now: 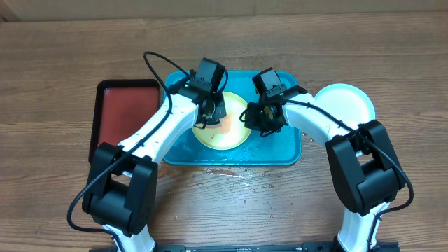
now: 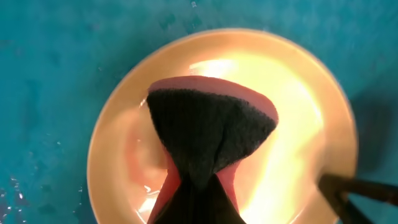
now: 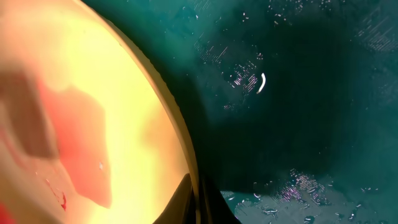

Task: Clean dirty plates on tray and stack at the side
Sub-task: 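Scrub the yellow plate with the sponge while the right gripper holds its rim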

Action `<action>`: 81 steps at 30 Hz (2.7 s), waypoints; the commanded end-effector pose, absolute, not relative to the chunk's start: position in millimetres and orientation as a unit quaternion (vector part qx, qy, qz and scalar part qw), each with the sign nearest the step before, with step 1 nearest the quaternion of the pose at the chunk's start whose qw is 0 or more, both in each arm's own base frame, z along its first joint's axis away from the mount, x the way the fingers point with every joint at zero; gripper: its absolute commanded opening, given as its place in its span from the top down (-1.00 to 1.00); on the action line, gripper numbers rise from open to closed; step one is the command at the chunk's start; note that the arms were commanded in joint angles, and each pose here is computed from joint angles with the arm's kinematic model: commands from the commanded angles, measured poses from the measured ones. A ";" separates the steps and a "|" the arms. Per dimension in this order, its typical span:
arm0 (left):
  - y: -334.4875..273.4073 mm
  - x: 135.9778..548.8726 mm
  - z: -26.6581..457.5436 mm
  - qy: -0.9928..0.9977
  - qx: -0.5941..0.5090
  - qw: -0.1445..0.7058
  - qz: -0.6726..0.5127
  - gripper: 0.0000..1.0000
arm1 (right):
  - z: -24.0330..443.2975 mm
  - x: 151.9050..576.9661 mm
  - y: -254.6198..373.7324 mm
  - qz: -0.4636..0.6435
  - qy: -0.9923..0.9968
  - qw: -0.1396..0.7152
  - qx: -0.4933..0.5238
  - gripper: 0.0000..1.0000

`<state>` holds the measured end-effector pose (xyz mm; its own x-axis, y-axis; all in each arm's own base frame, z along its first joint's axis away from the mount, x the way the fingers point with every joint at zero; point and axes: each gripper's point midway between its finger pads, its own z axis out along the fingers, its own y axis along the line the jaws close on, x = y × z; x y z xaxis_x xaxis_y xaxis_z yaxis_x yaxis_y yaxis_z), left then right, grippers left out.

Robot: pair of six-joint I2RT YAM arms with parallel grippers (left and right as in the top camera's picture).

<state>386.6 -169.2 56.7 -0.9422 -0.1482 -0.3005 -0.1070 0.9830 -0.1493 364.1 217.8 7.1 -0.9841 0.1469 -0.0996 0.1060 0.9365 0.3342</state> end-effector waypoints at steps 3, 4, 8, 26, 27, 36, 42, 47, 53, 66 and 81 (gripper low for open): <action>-164.2 367.8 38.5 0.990 -0.037 0.128 -0.054 0.91 | -7.9 352.7 212.0 0.151 0.986 0.044 0.060 0.92; -163.0 365.0 36.3 0.990 -0.038 0.123 -0.052 0.92 | -8.0 352.7 211.9 0.151 0.986 0.044 0.060 0.92; -166.3 360.8 33.9 0.991 -0.028 0.114 -0.062 0.92 | -7.9 352.8 212.0 0.152 0.986 0.044 0.060 0.92; -185.4 366.9 23.5 0.983 0.048 0.173 -0.043 0.91 | -7.7 353.2 212.7 0.153 0.985 0.044 0.060 0.92; -188.2 364.4 23.1 0.983 0.050 0.168 -0.050 0.92 | -7.7 353.2 212.7 0.153 0.985 0.044 0.060 0.92; -187.6 365.7 23.4 0.982 0.066 0.173 -0.041 0.91 | -8.1 351.5 211.9 0.152 0.986 0.041 0.060 0.92; -146.3 380.8 30.4 0.971 -0.062 0.224 0.054 0.91 | -8.3 350.9 211.6 0.151 0.986 0.040 0.060 0.92; -170.6 366.9 22.9 0.983 -0.046 0.179 -0.012 0.92 | -8.3 351.0 211.5 0.151 0.986 0.040 0.060 0.92; -204.6 350.1 21.0 0.986 -0.015 0.129 -0.103 0.92 | -8.2 351.0 211.7 0.151 0.986 0.040 0.060 0.92; -163.4 403.1 30.1 0.958 -0.103 0.266 0.011 0.92 | -8.3 350.7 211.4 0.150 0.986 0.039 0.059 0.92; -213.1 373.0 19.1 0.978 0.010 0.175 -0.109 0.92 | -8.3 350.6 211.5 0.150 0.986 0.039 0.059 0.92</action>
